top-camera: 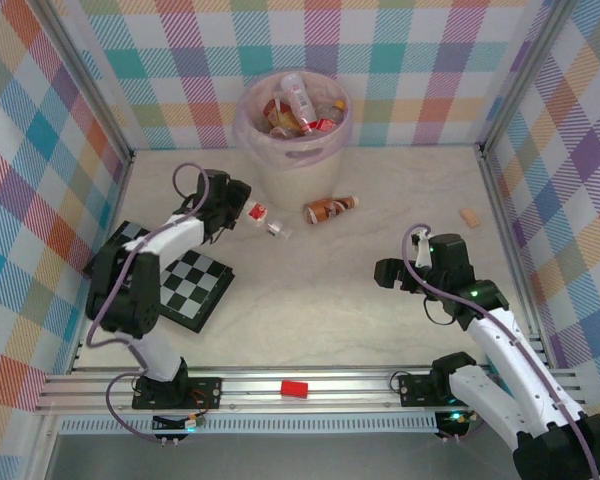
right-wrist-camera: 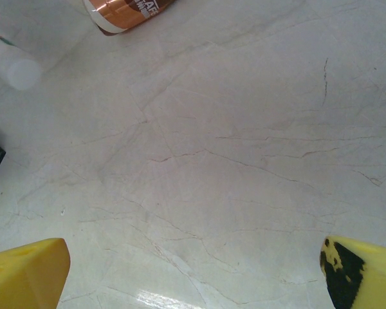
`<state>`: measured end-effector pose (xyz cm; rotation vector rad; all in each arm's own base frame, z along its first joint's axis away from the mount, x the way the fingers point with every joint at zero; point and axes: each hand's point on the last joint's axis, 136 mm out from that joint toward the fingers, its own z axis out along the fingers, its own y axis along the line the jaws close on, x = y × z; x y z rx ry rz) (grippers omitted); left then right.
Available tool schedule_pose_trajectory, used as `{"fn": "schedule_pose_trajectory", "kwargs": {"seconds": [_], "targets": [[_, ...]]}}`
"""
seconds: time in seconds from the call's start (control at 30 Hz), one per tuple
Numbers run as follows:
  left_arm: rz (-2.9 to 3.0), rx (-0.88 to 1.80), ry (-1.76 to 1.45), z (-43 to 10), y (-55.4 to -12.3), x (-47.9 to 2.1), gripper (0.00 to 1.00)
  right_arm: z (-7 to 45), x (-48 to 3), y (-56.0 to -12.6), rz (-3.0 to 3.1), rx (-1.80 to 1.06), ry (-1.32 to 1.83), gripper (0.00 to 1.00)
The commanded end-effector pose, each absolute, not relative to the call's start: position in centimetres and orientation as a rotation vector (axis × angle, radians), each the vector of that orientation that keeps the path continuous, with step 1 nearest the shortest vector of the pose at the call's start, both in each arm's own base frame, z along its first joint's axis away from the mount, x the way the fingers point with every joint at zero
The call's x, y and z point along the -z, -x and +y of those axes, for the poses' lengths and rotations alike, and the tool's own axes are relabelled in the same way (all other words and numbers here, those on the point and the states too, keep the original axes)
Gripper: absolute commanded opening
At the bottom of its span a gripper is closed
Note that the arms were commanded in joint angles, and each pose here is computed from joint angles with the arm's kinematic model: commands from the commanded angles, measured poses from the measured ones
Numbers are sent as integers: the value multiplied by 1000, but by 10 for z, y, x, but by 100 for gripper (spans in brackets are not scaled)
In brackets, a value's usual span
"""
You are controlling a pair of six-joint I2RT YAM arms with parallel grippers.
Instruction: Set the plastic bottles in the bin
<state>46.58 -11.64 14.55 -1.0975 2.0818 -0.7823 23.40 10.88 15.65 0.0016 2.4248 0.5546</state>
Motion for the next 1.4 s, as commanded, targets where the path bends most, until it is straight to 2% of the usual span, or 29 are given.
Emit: {"fn": "schedule_pose_trajectory", "kwargs": {"seconds": [0.0,0.3,0.53,0.7,0.87,1.0,1.13,1.37], "targets": [[1995,688,981,-94,-447,-205,63,108,-164,-238,2407,-548,1,100],[1751,554,722,-55,-386,-380,49,106,-165,-240,2409,-524,-5,100],[1620,584,557,-61,-382,-471,36,107,-168,-241,2401,-534,-10,100],[1574,639,541,-73,-412,-491,26,103,-168,-239,2399,-516,-23,99],[1432,724,462,-89,-442,-513,8,99,-170,-233,2394,-505,-32,99],[1377,791,451,-99,-462,-518,0,93,-172,-227,2393,-468,-29,99],[1361,847,472,-106,-479,-520,0,89,-172,-223,2394,-451,-32,99],[1491,789,406,-132,-523,-513,0,89,-171,-222,2396,-450,-33,100]]}}
